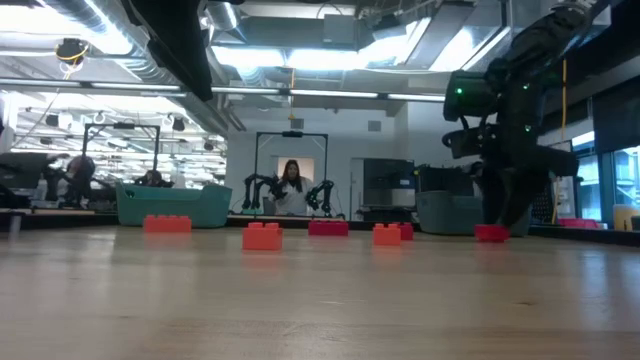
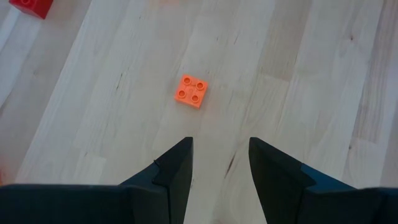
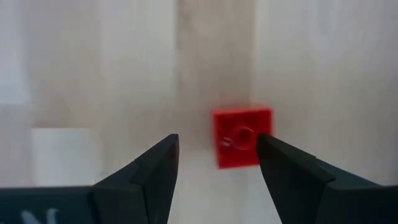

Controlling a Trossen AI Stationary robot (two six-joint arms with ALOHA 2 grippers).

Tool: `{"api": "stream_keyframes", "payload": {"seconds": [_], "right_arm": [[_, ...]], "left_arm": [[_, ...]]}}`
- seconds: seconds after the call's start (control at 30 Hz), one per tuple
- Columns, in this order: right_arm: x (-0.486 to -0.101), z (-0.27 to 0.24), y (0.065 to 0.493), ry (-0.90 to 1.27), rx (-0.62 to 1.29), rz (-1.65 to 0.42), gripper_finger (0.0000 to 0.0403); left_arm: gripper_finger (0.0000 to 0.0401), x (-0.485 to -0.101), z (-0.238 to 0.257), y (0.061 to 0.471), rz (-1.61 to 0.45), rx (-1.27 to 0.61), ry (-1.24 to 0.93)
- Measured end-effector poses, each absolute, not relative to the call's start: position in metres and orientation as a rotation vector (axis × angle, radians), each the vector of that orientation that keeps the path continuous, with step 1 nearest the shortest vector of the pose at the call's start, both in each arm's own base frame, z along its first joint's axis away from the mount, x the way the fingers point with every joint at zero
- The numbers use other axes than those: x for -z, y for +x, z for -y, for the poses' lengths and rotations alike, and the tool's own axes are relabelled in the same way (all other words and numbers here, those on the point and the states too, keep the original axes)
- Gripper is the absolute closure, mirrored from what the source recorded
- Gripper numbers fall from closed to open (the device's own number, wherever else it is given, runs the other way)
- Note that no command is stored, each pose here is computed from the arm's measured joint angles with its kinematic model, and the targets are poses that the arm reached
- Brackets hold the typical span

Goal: Sort & place blocks by color
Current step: Put the red game piece into the yellow bin

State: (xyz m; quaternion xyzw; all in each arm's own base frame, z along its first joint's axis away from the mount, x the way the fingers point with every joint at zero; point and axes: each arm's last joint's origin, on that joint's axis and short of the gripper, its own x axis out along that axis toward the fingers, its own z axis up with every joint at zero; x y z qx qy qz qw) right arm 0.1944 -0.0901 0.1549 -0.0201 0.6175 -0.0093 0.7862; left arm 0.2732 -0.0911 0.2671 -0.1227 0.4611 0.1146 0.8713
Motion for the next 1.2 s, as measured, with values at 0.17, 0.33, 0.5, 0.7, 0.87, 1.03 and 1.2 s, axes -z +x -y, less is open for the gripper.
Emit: {"api": "stream_keyframes", "payload": {"seconds": [0.17,0.33,0.5,0.7,0.87,1.03,1.2], "right_arm": [[-0.153,0.092,0.195,-0.091,0.079,-1.337,0.0185],[-0.153,0.091,0.195,-0.076,0.054,-1.326,0.0185],[-0.150,0.091,0.194,-0.086,0.059,-1.316,0.0185],[-0.143,0.090,0.191,-0.094,0.066,-1.298,0.0185],[-0.148,0.091,0.194,-0.098,0.073,-1.304,0.0185],[-0.165,0.097,0.205,-0.171,0.077,-1.258,0.0185],[-0.166,0.097,0.203,-0.226,0.018,-1.291,0.0185]], "left_arm": [[0.0252,-0.267,0.091,0.273,-0.964,-0.240,-0.256],[0.0252,-0.267,0.091,0.273,-0.964,-0.240,-0.256],[0.0252,-0.267,0.091,0.273,-0.964,-0.240,-0.256],[0.0252,-0.267,0.091,0.273,-0.964,-0.240,-0.256],[0.0252,-0.267,0.091,0.273,-0.964,-0.240,-0.257],[0.0252,-0.267,0.091,0.273,-0.964,-0.242,-0.259],[0.0252,-0.267,0.091,0.273,-0.962,-0.250,-0.276]]}}
